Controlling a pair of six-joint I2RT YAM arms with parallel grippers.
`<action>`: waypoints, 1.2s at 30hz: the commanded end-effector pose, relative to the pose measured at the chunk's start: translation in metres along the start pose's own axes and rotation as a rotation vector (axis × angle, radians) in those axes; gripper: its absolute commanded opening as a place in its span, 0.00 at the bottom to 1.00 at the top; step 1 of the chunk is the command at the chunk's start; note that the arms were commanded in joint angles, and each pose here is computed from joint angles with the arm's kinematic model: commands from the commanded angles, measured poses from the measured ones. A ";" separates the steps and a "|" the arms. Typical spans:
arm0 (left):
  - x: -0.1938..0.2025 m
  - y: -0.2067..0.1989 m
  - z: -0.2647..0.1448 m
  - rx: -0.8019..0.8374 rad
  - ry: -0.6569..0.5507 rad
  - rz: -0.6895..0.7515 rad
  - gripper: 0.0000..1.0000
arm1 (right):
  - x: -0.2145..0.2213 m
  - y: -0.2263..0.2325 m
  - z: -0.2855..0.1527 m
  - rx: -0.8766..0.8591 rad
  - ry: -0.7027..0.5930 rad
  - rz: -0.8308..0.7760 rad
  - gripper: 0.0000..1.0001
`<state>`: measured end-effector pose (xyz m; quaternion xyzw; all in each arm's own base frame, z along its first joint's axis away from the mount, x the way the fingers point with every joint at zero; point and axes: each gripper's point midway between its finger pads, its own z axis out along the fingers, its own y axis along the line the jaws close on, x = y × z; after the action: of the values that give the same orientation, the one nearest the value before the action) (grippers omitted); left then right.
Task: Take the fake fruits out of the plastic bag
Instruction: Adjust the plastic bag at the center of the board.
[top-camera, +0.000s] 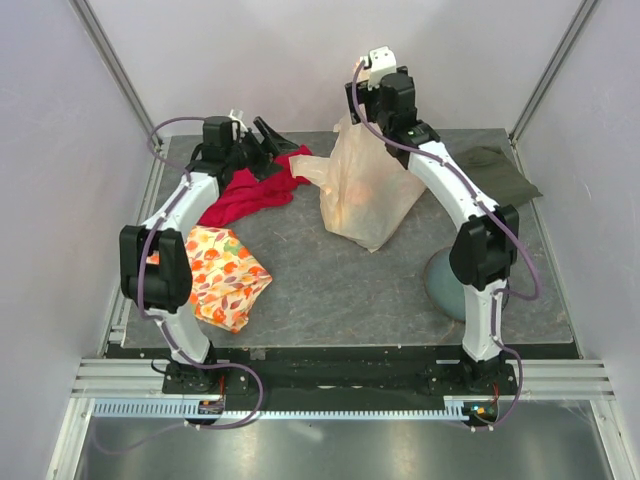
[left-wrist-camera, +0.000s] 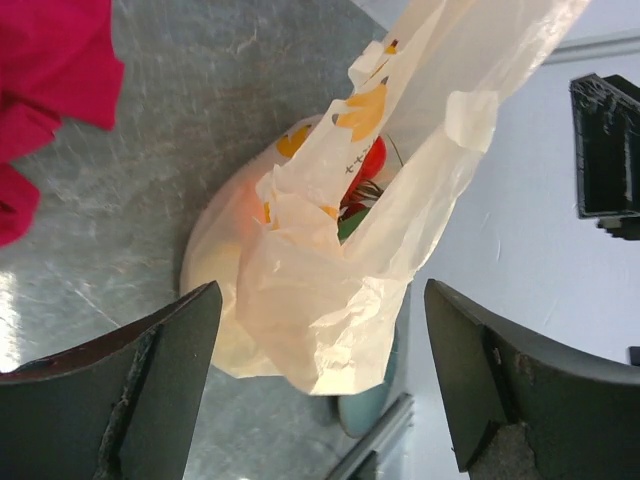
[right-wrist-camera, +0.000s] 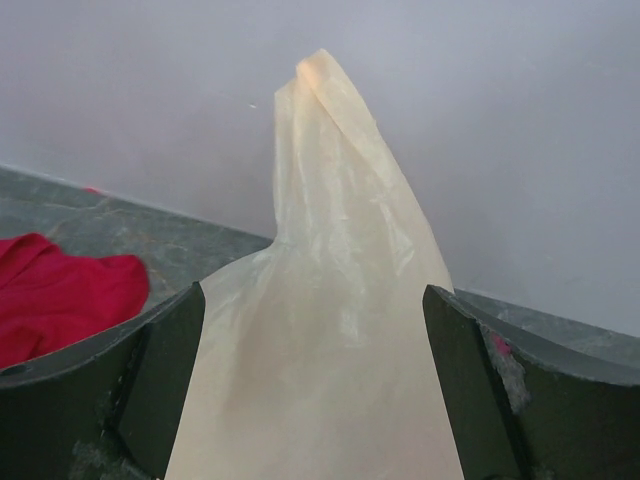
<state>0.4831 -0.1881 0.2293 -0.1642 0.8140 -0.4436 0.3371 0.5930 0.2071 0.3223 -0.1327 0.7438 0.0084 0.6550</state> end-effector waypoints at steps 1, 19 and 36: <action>0.007 -0.019 0.016 -0.030 0.002 -0.131 0.88 | -0.005 -0.015 0.018 0.136 -0.051 -0.042 0.98; -0.114 -0.132 0.015 0.237 -0.305 0.444 0.02 | -0.099 -0.047 0.031 0.109 -0.319 -0.059 0.00; 0.022 -0.090 -0.073 0.226 0.138 0.671 0.01 | 0.051 -0.074 -0.127 0.082 0.052 -0.046 0.00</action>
<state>0.4884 -0.2269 0.3974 0.1528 0.7263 -0.4244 0.5187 0.5431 0.1336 0.3586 -0.1417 0.7097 -0.0371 0.6891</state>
